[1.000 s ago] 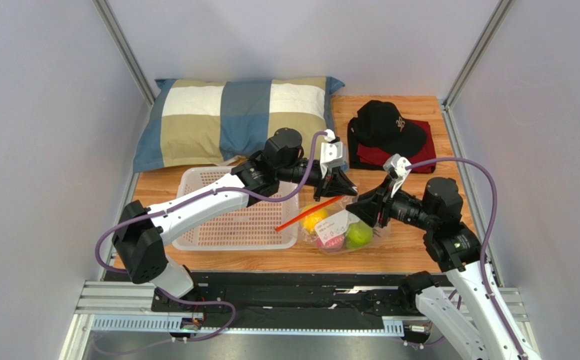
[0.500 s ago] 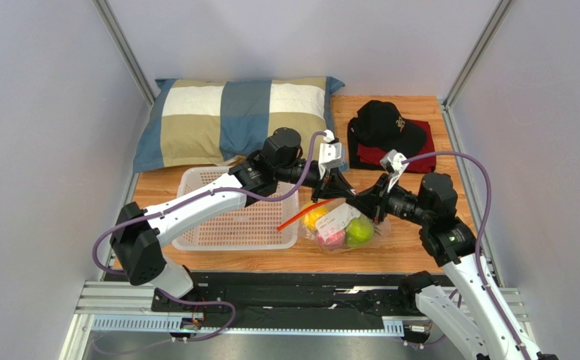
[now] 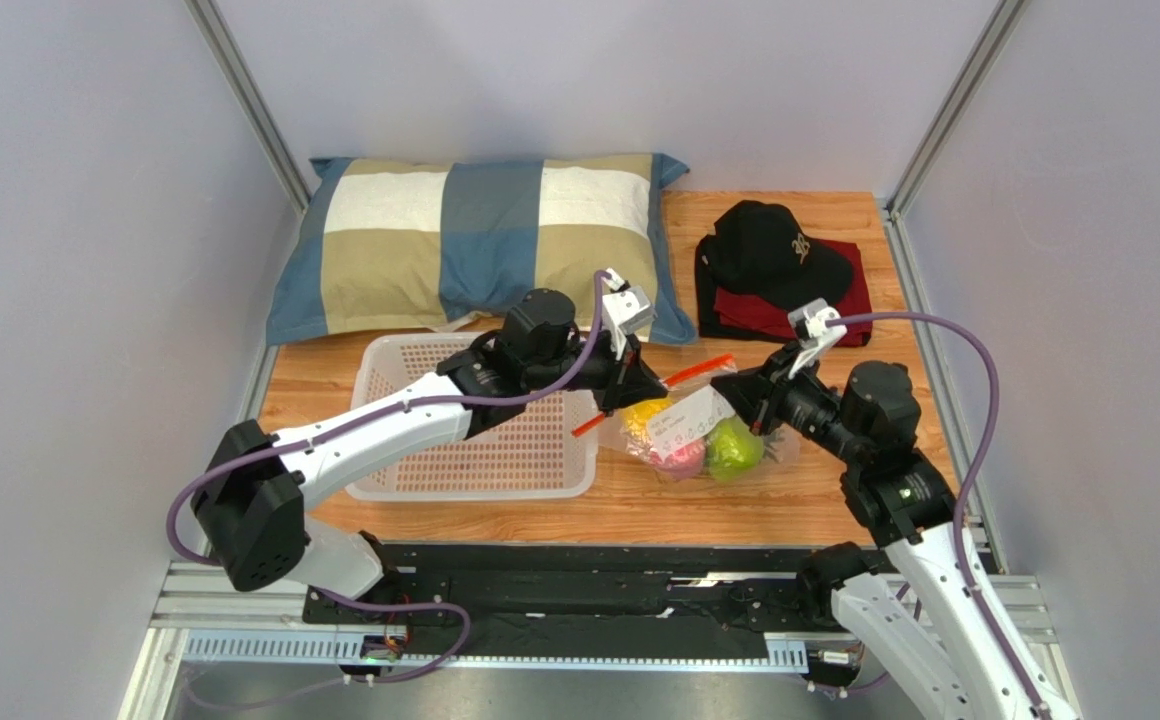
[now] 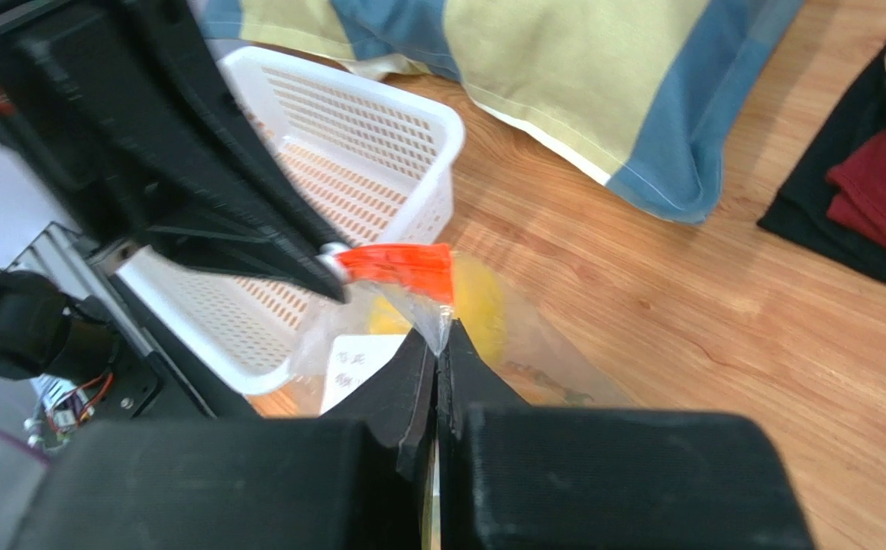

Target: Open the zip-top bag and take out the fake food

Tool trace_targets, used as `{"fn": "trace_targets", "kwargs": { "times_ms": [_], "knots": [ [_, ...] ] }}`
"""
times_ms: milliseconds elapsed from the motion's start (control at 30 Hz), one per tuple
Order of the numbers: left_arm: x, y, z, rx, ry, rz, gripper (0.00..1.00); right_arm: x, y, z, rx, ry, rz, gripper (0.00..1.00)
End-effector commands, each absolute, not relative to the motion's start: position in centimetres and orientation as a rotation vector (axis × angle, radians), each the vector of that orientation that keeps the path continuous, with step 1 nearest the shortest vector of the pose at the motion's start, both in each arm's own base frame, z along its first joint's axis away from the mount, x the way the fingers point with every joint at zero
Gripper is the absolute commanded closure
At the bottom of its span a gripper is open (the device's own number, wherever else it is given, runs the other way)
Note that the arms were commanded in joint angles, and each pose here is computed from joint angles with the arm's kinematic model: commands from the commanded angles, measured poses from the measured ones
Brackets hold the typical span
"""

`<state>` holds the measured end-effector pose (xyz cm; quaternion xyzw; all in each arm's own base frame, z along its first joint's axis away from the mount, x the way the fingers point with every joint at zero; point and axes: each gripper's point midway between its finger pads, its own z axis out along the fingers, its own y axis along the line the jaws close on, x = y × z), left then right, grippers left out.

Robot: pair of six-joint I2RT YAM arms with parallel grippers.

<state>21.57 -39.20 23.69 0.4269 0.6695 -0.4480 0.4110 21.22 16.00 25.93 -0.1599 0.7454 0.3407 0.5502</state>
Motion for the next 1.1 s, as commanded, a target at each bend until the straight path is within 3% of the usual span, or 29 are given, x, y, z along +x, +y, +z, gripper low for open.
{"fn": "trace_targets", "kwargs": {
  "times_ms": [0, 267, 567, 633, 667, 700, 800, 900, 1067],
  "knots": [
    [21.4, -35.1, 21.0, 0.835, 1.961, -1.045, 1.00, 25.0, 14.3, 27.9, -0.284, 1.716, 0.673, 1.00],
    [13.7, -32.5, 17.7, 0.793, 2.050, -1.230, 1.00, 31.7, 14.1, 24.6, -0.292, 1.865, 0.704, 1.00],
    [9.1, -34.5, 18.7, 0.874, 1.990, -1.324, 1.00, 32.9, 19.5, 23.9, -0.637, 1.837, 1.049, 1.00],
    [9.5, -34.6, 19.8, 0.904, 1.956, -1.288, 0.91, 32.7, 20.1, 23.3, -0.711, 1.843, 1.094, 1.00],
    [9.5, -34.2, 19.6, 0.919, 1.967, -1.258, 0.82, 32.1, 20.5, 23.4, -0.752, 1.827, 1.131, 1.00],
    [10.2, -34.0, 20.8, 0.901, 1.929, -1.230, 0.67, 32.0, 20.7, 23.4, -0.809, 1.795, 1.124, 1.00],
    [12.8, -32.3, 23.1, 0.865, 1.897, -1.031, 0.46, 30.2, 21.6, 23.1, -0.919, 1.749, 1.237, 1.00],
    [16.0, -30.3, 25.4, 0.790, 1.897, -0.897, 0.40, 29.6, 21.9, 22.6, -0.988, 1.713, 1.290, 1.00],
    [20.1, -29.4, 27.2, 0.691, 1.897, -0.878, 0.40, 28.7, 22.7, 21.8, -1.074, 1.702, 1.376, 1.00]
  ]
}}
